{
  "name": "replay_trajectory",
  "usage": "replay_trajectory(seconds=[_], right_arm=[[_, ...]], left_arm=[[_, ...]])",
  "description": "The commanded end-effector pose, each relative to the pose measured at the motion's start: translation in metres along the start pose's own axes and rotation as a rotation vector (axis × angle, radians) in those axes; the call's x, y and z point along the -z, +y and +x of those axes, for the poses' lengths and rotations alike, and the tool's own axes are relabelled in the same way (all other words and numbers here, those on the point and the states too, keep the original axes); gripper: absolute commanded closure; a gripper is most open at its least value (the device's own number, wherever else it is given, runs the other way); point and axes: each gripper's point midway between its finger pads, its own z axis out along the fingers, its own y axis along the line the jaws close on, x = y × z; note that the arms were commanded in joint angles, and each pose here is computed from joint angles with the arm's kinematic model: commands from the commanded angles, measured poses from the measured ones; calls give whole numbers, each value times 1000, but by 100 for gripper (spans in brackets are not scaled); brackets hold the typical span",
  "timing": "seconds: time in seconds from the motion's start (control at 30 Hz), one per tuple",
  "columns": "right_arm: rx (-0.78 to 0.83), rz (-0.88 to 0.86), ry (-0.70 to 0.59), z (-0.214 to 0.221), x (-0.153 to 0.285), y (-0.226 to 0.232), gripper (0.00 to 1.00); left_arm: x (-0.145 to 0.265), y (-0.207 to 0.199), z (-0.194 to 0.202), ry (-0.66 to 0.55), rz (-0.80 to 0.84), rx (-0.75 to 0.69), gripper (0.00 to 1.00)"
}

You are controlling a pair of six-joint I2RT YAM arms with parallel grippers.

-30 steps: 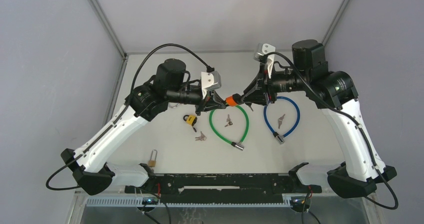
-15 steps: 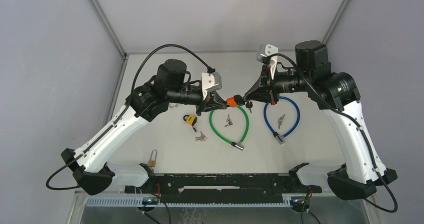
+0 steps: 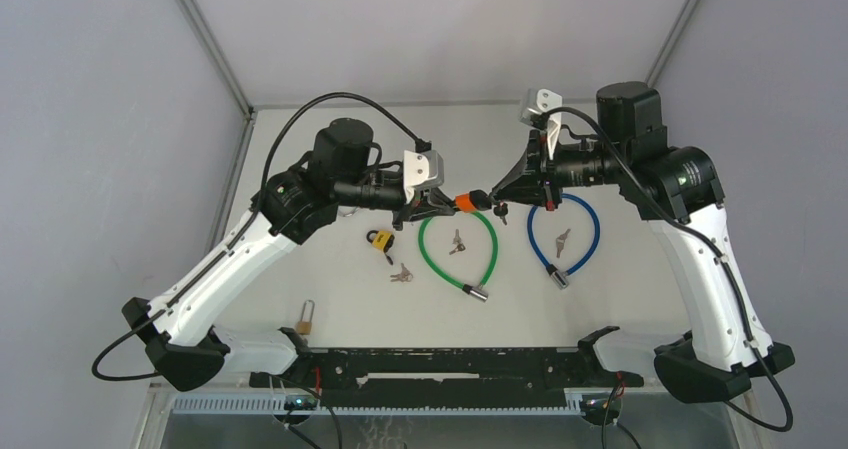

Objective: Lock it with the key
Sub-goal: Lock the lock, then place the key at the center of the board.

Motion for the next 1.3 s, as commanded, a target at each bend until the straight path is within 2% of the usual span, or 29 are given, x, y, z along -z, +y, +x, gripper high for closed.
replay_trajectory(seconds=[0.0, 0.5, 0.63, 0.8, 1.07, 1.17, 1.27], right_arm=[[111, 98, -75, -20, 27, 5, 100], [118, 93, -124, -32, 30, 8, 100], [71, 158, -132, -25, 25, -9, 100], [-129, 266, -136, 11, 3, -49, 100], [-499, 470, -57, 93, -28, -112, 100], [-643, 604, 31, 135, -33, -141, 100], [-722, 602, 92, 160, -47, -150, 100]], left_arm=[[18, 0, 23, 95, -41, 25, 100], [19, 1, 27, 110, -42, 37, 100], [20, 3, 45, 150, -58, 52, 100], [26, 2, 85, 230, -91, 23, 100], [35, -17, 161, 377, -63, -42, 100], [38, -24, 192, 454, -49, -41, 100], [46, -33, 217, 505, -28, -73, 100]])
